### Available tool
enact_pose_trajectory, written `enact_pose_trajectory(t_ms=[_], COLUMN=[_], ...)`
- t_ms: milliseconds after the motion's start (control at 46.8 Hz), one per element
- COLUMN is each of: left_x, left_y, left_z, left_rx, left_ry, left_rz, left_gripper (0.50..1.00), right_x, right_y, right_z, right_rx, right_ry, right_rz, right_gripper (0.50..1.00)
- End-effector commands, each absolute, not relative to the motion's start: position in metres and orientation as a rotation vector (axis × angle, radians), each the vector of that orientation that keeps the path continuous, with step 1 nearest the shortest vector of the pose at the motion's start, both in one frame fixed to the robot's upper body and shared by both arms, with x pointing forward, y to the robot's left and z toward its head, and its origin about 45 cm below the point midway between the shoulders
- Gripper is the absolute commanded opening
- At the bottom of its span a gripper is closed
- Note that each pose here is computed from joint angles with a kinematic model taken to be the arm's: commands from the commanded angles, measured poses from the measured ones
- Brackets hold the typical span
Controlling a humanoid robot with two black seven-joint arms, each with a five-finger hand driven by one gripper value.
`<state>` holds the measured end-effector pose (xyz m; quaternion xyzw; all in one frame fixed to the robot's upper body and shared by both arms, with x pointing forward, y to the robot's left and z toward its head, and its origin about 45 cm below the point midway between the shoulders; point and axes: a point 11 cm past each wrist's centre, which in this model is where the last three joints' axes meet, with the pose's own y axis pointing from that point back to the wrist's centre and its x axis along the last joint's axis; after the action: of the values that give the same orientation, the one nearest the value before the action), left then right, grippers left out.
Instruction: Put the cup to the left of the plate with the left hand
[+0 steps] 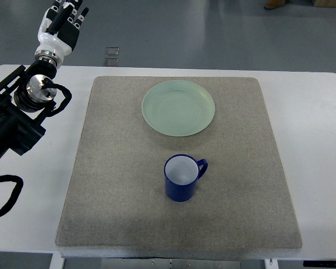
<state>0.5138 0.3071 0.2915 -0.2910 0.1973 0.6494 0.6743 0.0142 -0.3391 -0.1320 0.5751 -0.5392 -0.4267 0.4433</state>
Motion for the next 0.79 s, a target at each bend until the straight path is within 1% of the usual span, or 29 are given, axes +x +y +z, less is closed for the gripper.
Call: enact_pose_trajectory(t_ms=[0, 770], left_x=[0.5136, 0.5134], left_y=[0.3066, 0.3062], left_z=[0.2904, 0.2903], left_rx=[-0.652, -0.652], left_ry=[0.443, 0.434], left_rz=[1.462, 1.465], left_gripper=[0.999, 0.999], right_x=[0.0146, 0.0146], right_y=[-0.3391, -0.3391], right_z=[-0.1319, -0.1319], right_rx=[1.428, 1.428], right_ry=[-1.338, -1.338], right_rz=[-1.057, -1.057], right_gripper=[0.932, 0.932])
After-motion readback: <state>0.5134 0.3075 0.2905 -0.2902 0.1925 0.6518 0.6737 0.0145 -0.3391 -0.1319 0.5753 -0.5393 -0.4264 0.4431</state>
